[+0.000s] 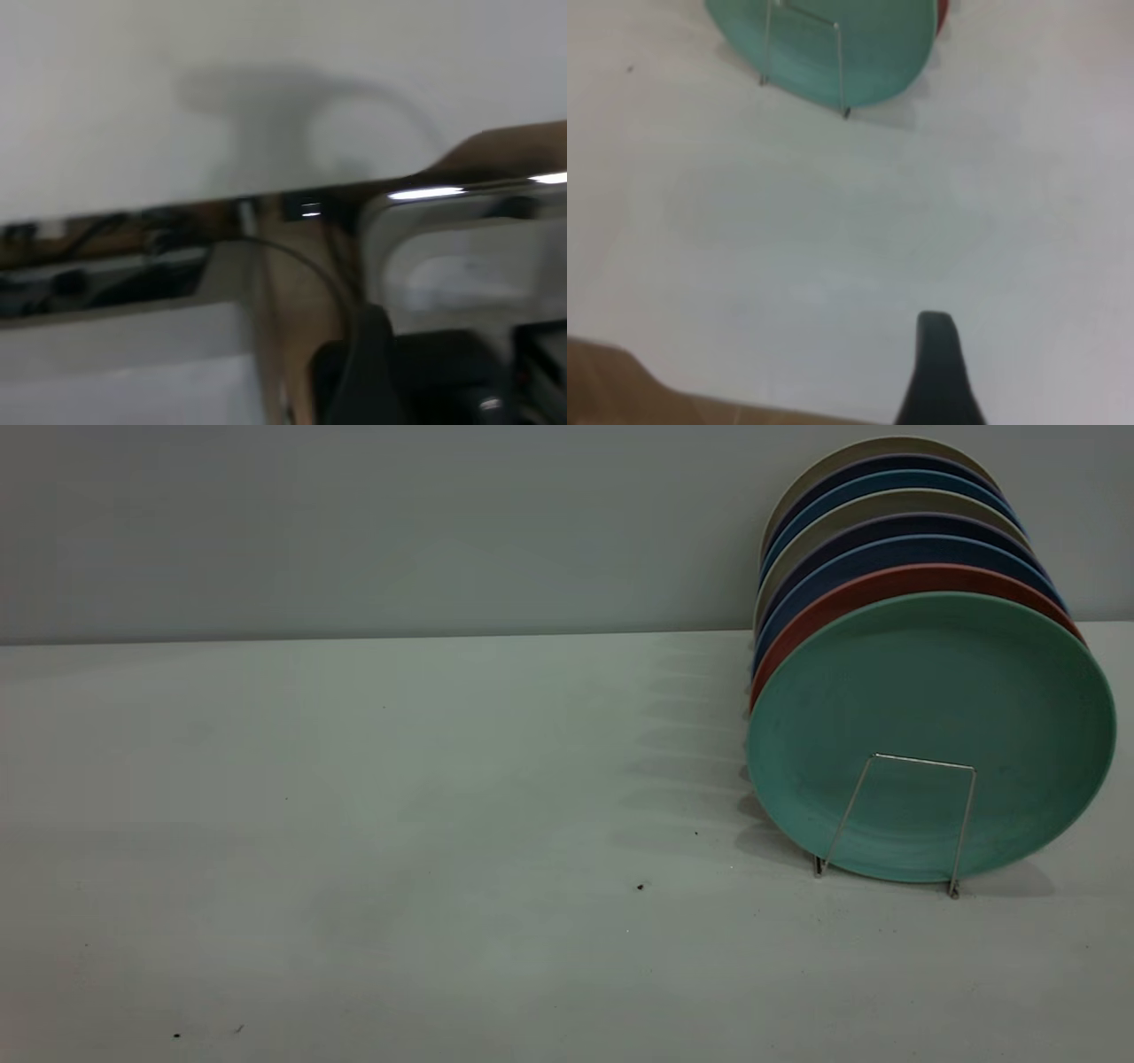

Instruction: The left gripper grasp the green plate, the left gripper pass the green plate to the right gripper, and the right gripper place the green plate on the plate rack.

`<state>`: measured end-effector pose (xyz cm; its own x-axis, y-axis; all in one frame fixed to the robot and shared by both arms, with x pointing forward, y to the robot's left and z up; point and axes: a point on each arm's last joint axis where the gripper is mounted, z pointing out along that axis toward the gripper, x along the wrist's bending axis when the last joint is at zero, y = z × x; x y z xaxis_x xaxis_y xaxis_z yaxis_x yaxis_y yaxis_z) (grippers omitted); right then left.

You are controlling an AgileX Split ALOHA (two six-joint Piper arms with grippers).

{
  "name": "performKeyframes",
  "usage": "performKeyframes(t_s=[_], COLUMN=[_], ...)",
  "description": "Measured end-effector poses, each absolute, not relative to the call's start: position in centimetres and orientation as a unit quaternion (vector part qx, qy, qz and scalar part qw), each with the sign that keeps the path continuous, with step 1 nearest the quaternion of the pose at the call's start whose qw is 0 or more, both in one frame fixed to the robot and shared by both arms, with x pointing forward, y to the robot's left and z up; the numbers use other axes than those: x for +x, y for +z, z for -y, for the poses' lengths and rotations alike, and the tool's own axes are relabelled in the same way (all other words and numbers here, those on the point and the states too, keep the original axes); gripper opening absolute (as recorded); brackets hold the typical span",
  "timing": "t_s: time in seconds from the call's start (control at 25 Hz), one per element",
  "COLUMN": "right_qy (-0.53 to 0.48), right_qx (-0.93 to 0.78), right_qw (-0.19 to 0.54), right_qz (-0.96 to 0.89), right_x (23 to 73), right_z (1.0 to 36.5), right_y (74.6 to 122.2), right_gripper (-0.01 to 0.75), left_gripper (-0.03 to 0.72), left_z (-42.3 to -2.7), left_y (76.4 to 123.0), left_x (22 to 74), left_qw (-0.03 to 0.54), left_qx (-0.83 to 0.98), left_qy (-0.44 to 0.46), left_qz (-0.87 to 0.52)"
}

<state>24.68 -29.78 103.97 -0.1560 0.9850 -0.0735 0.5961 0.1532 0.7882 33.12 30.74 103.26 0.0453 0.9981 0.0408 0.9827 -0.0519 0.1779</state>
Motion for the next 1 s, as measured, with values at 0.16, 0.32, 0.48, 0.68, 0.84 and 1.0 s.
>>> performKeyframes(t_s=[0.16,0.32,0.48,0.68,0.84,1.0], right_qy=[0.322,0.325,0.325,0.325,0.325,0.334], right_qx=[0.577,0.579,0.579,0.579,0.579,0.575], right_qw=[0.311,0.308,0.308,0.308,0.307,0.316], right_qz=[-0.683,-0.681,-0.681,-0.681,-0.681,-0.677], right_x=[24.5,24.4,24.4,24.4,24.4,24.0], right_z=[29.8,29.7,29.7,29.7,29.7,29.8], right_y=[104.0,104.0,104.0,104.0,104.0,104.0], right_gripper=[0.574,0.574,0.574,0.574,0.573,0.573], left_gripper=[0.592,0.592,0.592,0.592,0.592,0.592], left_z=[-31.1,-31.0,-30.9,-30.8,-30.7,-30.7], left_y=[102.4,102.6,102.9,103.3,103.4,103.5], left_x=[30.9,29.2,27.8,26.1,24.9,24.1], left_qw=[0.059,0.101,0.144,0.190,0.219,0.238], left_qx=[0.711,0.702,0.691,0.665,0.651,0.642], left_qy=[0.120,0.169,0.209,0.248,0.277,0.296], left_qz=[-0.690,-0.684,-0.677,-0.679,-0.672,-0.665])
